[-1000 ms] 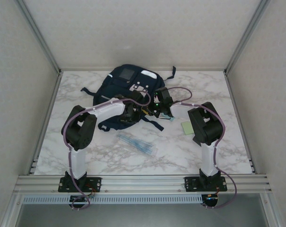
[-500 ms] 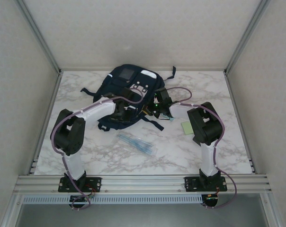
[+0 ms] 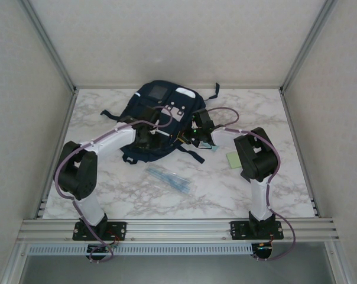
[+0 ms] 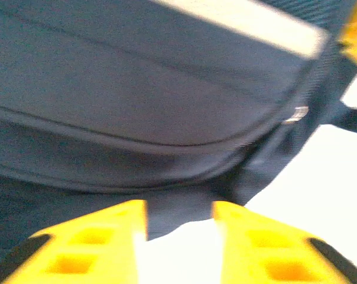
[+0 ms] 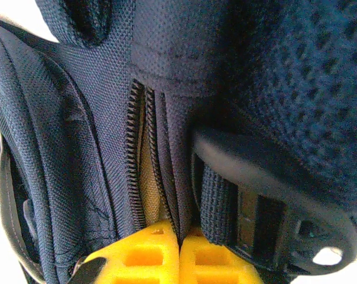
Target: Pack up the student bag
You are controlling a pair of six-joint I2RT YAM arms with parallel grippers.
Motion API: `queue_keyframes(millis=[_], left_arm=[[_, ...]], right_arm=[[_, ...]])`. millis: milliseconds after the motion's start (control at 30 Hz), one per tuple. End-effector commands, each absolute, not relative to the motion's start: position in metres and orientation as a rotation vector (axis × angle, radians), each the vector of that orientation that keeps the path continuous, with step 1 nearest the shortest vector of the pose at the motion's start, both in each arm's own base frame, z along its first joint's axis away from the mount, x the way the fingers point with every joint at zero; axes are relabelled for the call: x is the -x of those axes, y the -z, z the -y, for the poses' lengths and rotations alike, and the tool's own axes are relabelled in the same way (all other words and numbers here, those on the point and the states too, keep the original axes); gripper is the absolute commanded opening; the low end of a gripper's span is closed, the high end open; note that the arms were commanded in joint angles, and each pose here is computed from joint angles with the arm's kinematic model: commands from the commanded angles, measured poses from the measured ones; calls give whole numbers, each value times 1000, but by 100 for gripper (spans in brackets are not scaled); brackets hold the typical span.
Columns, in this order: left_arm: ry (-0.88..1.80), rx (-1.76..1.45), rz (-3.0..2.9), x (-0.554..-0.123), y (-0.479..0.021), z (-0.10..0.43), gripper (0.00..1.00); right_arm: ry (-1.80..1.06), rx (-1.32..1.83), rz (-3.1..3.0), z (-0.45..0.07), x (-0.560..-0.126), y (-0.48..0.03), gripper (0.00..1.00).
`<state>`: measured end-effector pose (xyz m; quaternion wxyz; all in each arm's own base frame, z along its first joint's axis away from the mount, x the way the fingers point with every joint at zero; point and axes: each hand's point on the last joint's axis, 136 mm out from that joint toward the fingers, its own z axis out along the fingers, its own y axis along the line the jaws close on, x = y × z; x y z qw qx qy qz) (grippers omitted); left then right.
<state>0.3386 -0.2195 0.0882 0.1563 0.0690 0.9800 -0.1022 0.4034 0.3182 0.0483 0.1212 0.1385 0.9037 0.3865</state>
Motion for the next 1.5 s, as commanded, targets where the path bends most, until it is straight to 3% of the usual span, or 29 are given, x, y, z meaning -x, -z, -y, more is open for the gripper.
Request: queue_keyframes(millis=[0,533,833,1033,1133,1300,1467], left_arm=[[527,-190,-2739,-340,-111,264,45],[213,-252,-2771,-357,-47,260,38],[-188,-258,-2659,-363,-67,227,49],[-48,-287,-2713,-363,-39,252,47],[92,-306,-2738,-363,-33,274,36],[154,-322,-2766,-363,-30,289,25],[252,-315,-2796,-363,-29,307,22]], right_arm=[[-1092,-395,-2567,-312,-424,-59,0],[-1144,-372,-2552,-319,-424,-62,0],[-1170,-367,-2551,-325,-423,-62,0],[-1168,-357,-2550,-325,-423,-64,0],[-1164,-360,-2555,-325,-421,-62,0],[-1178,-361,-2560,-327,-422,-61,0],[-1170,-364,-2566,-326,-423,-57,0]])
